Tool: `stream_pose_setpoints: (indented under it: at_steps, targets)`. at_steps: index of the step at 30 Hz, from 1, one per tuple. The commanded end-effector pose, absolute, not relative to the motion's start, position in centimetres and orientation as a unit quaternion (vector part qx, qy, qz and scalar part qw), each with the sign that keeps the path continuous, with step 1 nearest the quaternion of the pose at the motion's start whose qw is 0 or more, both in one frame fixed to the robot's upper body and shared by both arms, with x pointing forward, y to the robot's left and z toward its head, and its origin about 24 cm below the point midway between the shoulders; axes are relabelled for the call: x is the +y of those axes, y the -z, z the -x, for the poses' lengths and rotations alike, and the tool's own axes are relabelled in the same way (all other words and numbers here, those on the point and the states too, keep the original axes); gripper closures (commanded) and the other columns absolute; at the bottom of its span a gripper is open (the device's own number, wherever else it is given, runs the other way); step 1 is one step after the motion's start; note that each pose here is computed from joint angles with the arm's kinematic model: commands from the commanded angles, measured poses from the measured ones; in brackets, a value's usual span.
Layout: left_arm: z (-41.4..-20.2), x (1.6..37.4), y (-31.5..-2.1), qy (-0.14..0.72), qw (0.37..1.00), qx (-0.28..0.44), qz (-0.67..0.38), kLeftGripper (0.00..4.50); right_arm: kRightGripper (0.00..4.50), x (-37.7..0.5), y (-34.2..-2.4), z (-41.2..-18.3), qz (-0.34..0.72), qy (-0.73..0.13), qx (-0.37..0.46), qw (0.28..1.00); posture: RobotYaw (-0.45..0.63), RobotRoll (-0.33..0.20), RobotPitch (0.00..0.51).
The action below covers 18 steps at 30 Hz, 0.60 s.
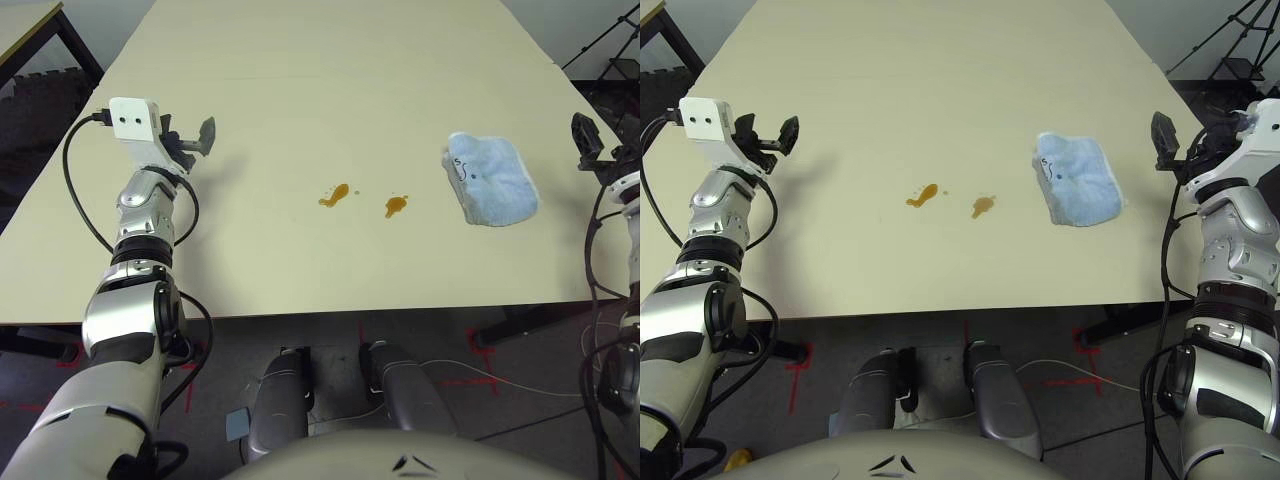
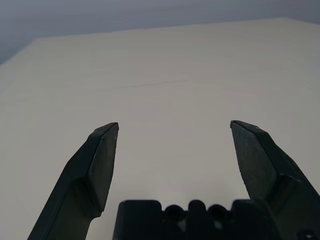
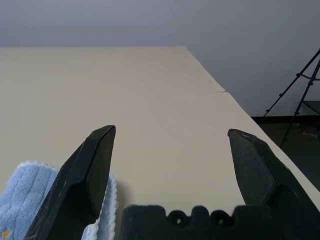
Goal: Wipe the water off the table with a rag.
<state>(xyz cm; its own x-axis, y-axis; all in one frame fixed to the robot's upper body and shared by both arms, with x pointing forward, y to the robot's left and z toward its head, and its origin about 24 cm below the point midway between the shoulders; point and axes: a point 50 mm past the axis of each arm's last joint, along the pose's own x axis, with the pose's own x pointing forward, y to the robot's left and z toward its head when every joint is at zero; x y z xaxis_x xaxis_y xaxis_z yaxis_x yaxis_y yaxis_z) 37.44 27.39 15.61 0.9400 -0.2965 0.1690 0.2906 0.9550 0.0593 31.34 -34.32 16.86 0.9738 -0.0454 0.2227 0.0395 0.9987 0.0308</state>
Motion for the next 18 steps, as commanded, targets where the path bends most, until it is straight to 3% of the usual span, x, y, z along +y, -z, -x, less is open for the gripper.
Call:
stream_pose_setpoints:
  at_steps: [1,10,18]
  targets:
    - [-36.7,26.1,-14.7,0.258,0.964,-0.060,-0.007,0.00,0.03,-34.4,-16.6,-31.4,-0.016,0.022,-0.105,0.994,-0.22,0.000,0.143]
    - [-34.2,23.1,-14.4,0.472,0.881,-0.018,0.028,0.00,0.03,-34.8,-17.0,-31.3,-0.010,0.017,-0.101,0.995,-0.23,0.000,0.150]
    - [-33.2,21.8,-13.5,0.529,0.849,0.013,0.007,0.00,0.03,-34.4,-18.1,-31.6,-0.035,-0.054,-0.044,0.997,-0.24,0.000,0.149]
